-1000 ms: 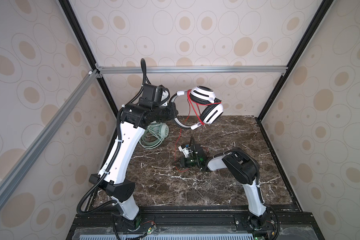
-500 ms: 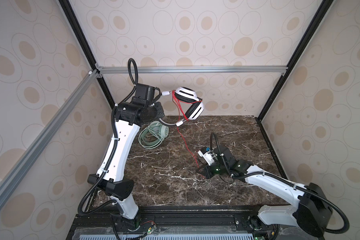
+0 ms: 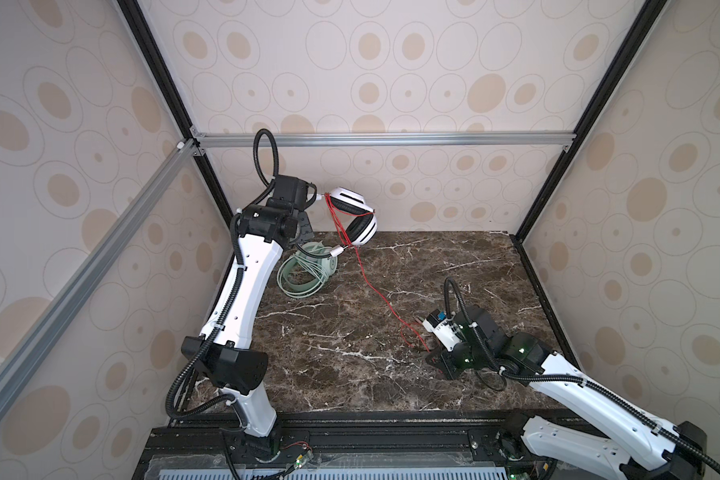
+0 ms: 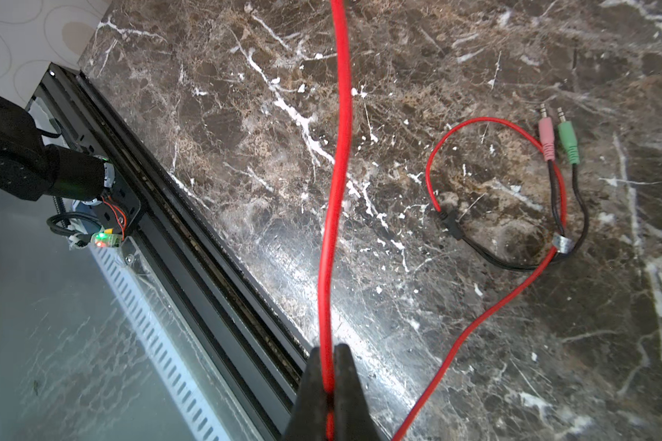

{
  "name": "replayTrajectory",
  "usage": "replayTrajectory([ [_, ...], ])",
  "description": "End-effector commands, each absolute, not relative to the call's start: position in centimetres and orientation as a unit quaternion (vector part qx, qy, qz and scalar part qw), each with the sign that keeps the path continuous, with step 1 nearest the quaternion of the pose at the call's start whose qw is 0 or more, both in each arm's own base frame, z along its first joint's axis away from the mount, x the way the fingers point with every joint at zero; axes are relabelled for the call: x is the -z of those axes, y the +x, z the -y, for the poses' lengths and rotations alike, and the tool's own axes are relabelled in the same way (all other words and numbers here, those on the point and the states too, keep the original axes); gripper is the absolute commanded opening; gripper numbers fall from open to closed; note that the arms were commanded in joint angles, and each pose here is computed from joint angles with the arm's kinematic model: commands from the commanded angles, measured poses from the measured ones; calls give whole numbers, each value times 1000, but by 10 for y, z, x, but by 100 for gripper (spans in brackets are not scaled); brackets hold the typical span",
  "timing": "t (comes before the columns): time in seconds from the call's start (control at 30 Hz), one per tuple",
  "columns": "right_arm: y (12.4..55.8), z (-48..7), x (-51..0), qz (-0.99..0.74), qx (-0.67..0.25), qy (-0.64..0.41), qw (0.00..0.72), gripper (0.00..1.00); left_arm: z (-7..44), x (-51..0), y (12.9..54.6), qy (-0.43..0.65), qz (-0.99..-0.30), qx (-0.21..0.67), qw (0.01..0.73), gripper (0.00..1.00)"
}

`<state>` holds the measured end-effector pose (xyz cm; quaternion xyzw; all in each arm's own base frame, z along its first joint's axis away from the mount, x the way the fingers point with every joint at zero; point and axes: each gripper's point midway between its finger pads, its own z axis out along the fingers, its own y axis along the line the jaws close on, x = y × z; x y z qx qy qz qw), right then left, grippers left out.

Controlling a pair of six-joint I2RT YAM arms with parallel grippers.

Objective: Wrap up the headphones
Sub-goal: 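Pull the red cable toward the plugs with the right gripper while left lowers headset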

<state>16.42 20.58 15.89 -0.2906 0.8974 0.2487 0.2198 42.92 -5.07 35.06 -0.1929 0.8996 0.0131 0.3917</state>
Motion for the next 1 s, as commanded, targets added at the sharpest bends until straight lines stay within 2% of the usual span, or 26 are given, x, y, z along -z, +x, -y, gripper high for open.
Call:
replayTrajectory([
  [0.0,152,-207,-159,-897,-250,-310,194,0,55,-386,448,-220,-865,48,449,0],
  [0.2,146,-212,-164,-892,-255,-324,186,0,47,-382,462,-239,-859,74,446,0],
  [0.37,140,-218,-161,-891,-256,-335,166,0,45,-370,475,-252,-859,147,422,0],
  [0.5,139,-221,-160,-891,-251,-340,166,0,41,-369,480,-258,-853,166,421,0],
  [0.6,141,-220,-170,-889,-246,-343,178,0,26,-369,480,-265,-854,128,429,0],
  [0.8,152,-206,-204,-887,-196,-359,215,0,-21,-346,467,-304,-859,-25,410,0],
  [0.97,175,-191,-248,-877,-123,-380,267,0,-19,-332,454,-277,-867,-115,399,0],
])
